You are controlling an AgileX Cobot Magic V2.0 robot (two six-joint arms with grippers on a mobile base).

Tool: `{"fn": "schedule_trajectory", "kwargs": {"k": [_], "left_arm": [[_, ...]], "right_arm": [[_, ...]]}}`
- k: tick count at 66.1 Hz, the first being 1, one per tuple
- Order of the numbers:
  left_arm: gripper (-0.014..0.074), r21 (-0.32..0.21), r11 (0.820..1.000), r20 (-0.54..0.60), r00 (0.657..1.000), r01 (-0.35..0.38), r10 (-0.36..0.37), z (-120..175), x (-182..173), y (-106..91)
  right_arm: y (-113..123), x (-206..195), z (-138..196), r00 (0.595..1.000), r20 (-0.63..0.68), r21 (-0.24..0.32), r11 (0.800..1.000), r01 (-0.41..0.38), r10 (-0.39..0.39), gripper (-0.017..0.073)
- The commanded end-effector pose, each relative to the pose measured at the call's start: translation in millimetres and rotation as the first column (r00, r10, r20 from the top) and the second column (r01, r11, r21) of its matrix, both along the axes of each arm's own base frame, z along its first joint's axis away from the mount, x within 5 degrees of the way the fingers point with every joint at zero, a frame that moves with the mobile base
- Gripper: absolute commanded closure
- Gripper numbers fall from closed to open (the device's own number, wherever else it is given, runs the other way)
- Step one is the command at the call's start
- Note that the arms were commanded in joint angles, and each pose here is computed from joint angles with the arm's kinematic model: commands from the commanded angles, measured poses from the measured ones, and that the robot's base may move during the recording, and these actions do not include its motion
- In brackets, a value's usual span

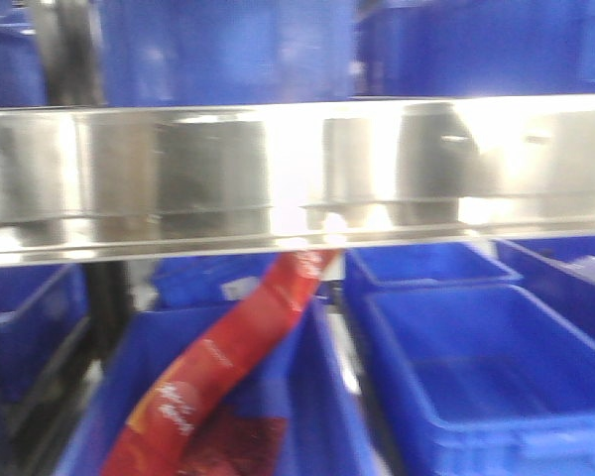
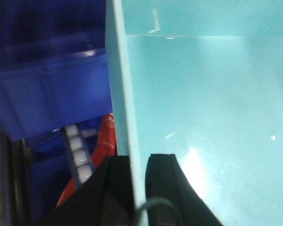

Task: Fetch blue bin and place on conveyor start
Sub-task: 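Pull the held bin back off the shelf with both grippers, then drive the base to the red conveyor holding the bin in both grippers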

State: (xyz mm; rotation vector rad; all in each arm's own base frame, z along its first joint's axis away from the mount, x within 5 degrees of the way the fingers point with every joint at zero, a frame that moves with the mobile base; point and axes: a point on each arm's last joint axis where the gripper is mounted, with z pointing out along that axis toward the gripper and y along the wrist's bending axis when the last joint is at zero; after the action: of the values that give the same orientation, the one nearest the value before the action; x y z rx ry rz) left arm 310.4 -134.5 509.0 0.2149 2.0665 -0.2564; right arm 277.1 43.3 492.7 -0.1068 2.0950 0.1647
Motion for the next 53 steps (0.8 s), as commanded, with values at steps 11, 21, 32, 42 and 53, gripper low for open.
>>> {"fn": "schedule_trajectory", "kwargs": {"k": [11,21,32,42,53], "left_arm": [[0.0705,-0.065,0.997,0.092,0.995,0.046,-0.040,14.9,-5.5,-4.8],[0.0705,-0.065,0.997,0.092,0.995,0.046,-0.040,14.9,-5.5,-4.8],[0.0705,-0.061,0.997,0.094,0.995,0.043,-0.037,14.9,-5.4,-4.4],[0.0705,-0.061,0.997,0.094,0.995,0.043,-0.037,14.9,-5.4,-4.4],[0.0705,-0.059,0.997,0.094,0.995,0.042,-0.036,14.9,-5.3,-4.3]], "right_arm": [[1.4,-3.5,8.0,0.998,0.052,0.006,1.000,-0.023,0.023,0.0712],[1.4,-3.5,8.0,0.998,0.052,0.006,1.000,-0.023,0.023,0.0712],[1.4,-3.5,8.0,0.998,0.052,0.006,1.000,-0.023,0.023,0.0712],[1.4,-3.5,8.0,0.998,0.052,0.006,1.000,-0.023,0.023,0.0712],[1.4,-3.5,8.0,0.998,0.052,0.006,1.000,-0.023,0.023,0.0712]]}}
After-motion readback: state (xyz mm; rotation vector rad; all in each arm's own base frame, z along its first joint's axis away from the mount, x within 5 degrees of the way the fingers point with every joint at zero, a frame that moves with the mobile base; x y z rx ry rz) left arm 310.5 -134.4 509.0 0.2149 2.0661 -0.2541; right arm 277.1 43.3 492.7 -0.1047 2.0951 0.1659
